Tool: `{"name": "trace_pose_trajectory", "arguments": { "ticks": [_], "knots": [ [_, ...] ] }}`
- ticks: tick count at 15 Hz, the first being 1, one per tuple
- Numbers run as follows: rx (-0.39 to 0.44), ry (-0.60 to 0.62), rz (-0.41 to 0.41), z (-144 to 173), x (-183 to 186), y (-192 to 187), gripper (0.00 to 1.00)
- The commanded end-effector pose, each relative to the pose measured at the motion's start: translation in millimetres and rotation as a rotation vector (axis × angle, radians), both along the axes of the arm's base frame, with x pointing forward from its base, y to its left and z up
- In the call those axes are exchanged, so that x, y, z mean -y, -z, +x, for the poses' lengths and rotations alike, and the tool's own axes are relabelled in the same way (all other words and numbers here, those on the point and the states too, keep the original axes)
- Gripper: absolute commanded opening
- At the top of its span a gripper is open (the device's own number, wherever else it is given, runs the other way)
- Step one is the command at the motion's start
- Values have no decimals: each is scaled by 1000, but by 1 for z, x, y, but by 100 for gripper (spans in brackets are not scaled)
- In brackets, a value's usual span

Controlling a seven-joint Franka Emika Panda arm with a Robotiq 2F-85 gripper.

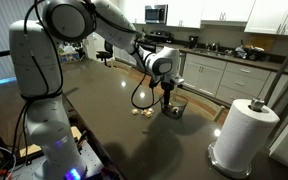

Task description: Place the black basket in the center of the counter

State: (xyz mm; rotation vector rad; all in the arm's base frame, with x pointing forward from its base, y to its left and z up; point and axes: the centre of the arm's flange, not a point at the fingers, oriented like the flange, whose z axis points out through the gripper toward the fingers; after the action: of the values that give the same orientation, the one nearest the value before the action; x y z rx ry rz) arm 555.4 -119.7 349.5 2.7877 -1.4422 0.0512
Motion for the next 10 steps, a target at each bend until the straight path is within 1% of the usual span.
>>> {"name": "trace_pose_trajectory", "arguments": {
  "ticks": [1,3,4,5,10],
  "knots": [
    [10,41,-7,14,4,12,100],
    [0,49,-7,15,6,18,100],
    [-3,52,-8,15,7,20,75],
    [-6,54,-8,15,7,22,73],
    [-11,58,-11,16,8,27,39]
  ]
}}
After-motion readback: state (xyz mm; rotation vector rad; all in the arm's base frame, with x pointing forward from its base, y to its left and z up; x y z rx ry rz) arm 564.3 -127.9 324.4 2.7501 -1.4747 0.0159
